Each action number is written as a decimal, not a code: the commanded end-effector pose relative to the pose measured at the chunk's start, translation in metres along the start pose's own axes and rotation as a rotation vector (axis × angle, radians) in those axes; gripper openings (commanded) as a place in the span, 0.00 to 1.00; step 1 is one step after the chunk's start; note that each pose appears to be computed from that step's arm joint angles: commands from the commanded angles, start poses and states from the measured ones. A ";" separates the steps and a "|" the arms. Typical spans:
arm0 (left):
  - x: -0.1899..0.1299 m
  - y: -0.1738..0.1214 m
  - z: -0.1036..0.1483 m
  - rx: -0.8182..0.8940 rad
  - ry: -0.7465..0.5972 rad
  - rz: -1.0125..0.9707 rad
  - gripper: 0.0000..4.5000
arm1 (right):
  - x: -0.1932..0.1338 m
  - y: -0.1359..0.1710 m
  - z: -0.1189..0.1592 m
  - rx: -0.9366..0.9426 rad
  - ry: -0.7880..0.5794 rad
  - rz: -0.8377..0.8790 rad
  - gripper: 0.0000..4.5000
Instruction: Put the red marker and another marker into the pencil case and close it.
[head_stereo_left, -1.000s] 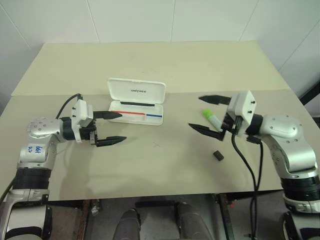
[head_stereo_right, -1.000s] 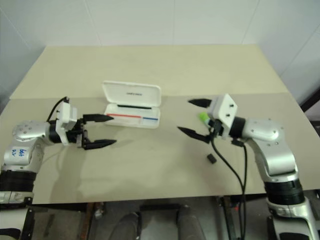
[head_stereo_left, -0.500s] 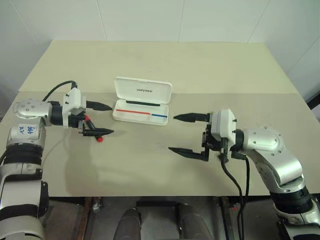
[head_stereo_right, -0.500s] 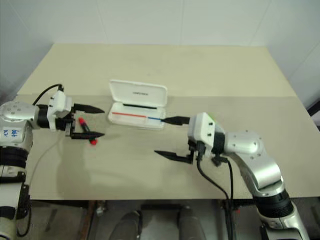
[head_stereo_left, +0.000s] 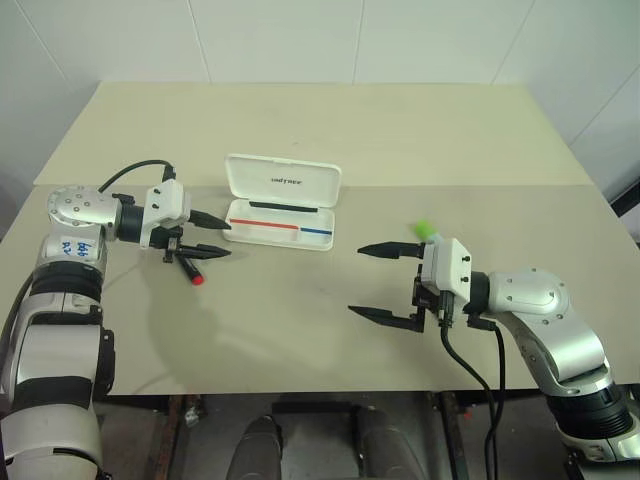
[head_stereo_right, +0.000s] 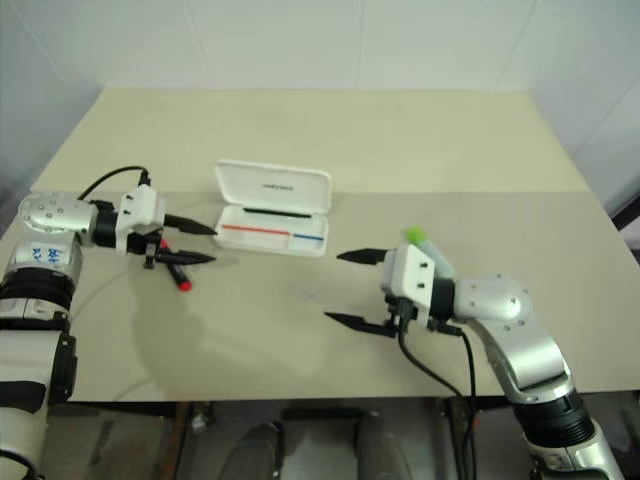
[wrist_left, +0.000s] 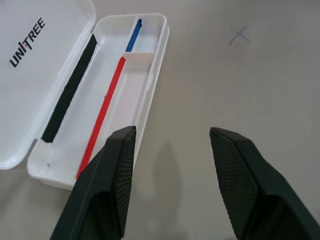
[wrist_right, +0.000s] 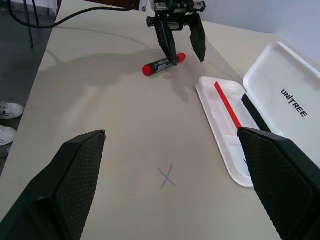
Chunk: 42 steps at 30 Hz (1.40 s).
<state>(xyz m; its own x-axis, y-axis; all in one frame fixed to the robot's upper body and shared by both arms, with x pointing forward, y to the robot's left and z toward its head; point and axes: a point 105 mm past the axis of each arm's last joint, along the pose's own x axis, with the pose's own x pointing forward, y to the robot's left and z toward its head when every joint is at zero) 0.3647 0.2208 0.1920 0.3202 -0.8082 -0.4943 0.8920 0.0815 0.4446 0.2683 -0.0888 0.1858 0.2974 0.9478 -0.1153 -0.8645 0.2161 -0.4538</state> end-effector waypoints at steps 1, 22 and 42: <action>-0.011 0.003 0.003 0.046 0.052 -0.024 0.55 | -0.002 -0.006 0.005 -0.033 -0.011 -0.036 1.00; 0.020 0.008 -0.010 0.015 0.131 -0.031 0.55 | -0.037 -0.026 -0.025 -0.018 0.135 -0.136 1.00; 0.034 0.018 -0.026 -0.055 0.200 0.100 0.55 | -0.035 -0.025 -0.015 -0.029 0.112 -0.160 1.00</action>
<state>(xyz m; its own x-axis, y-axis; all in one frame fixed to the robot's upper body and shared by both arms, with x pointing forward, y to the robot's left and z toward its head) 0.3979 0.2059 0.1601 0.4378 -0.6846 -0.5828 0.8760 0.1789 0.4479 0.2889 -0.1319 0.1727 0.4712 0.8629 -0.1829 -0.8160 0.3477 -0.4618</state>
